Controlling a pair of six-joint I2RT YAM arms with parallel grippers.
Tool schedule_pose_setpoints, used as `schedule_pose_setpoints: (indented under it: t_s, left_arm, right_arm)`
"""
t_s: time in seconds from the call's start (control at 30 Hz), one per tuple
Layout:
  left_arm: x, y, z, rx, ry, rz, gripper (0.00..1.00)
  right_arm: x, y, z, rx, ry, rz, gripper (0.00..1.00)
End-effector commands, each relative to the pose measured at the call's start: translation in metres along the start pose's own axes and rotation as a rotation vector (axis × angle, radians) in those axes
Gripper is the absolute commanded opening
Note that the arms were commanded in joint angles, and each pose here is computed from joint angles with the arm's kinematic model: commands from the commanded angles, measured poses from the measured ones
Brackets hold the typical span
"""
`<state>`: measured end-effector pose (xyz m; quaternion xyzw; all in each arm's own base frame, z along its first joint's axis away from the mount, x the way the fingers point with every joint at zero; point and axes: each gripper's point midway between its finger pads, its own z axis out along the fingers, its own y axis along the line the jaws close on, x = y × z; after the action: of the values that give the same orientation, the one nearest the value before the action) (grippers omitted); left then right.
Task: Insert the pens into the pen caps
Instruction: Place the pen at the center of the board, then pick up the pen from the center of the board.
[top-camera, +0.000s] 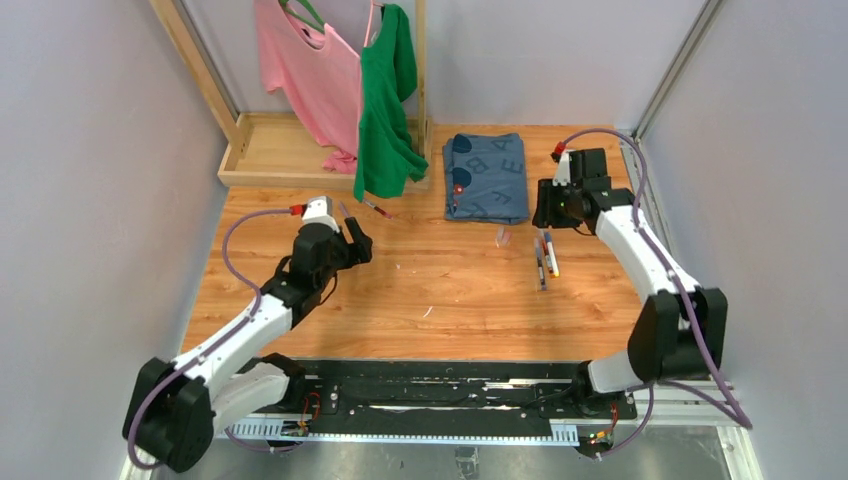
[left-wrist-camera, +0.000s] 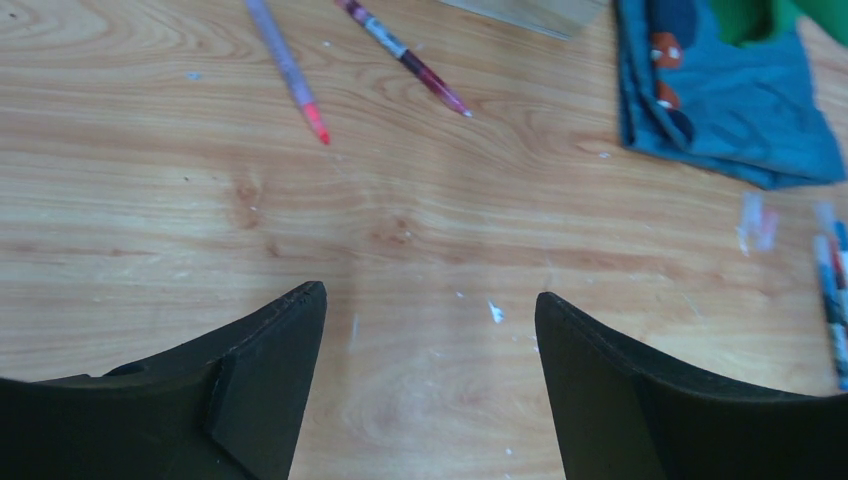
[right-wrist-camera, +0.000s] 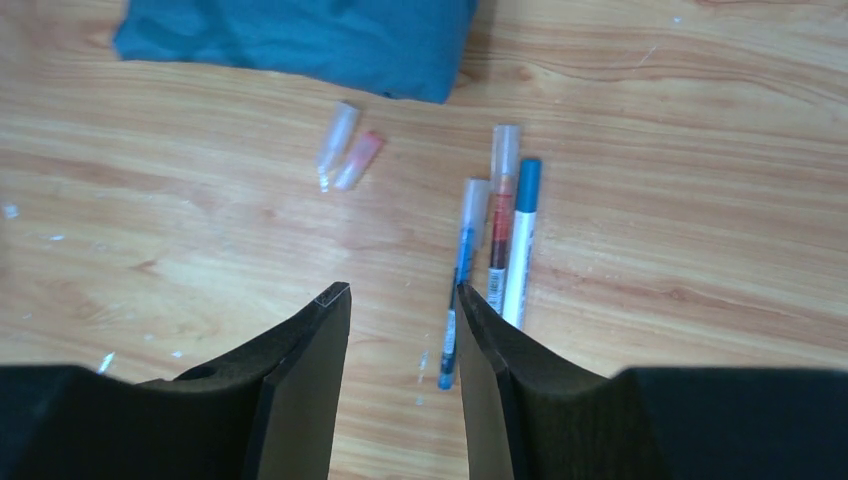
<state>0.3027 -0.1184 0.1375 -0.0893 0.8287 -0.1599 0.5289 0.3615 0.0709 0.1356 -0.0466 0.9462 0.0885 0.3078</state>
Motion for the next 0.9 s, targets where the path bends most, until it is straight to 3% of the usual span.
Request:
schedule_pose_setpoints:
  t_s: [0.0, 0.2, 0.47, 0.67, 0.87]
  left_arm:
    - [-0.020, 0.020, 0.026, -0.148, -0.031, 0.019, 0.80]
    - [-0.030, 0.032, 0.071, -0.236, 0.015, 0.079, 0.67]
    - [-0.025, 0.052, 0.118, -0.393, 0.145, 0.149, 0.60]
    - [-0.018, 0.069, 0.137, -0.457, 0.197, 0.118, 0.56]
    - [-0.008, 0.079, 0.154, -0.476, 0.247, 0.086, 0.44]
  right_arm:
    - [0.001, 0.018, -0.019, -0.106, -0.093, 0.050, 0.44]
    - [0.003, 0.042, -0.047, -0.235, -0.181, 0.033, 0.41]
    - [0.006, 0.064, -0.066, -0.354, -0.216, 0.024, 0.41]
    - [0.011, 0.069, -0.072, -0.384, -0.226, 0.023, 0.41]
    - [0.013, 0.072, -0.075, -0.401, -0.233, 0.024, 0.41]
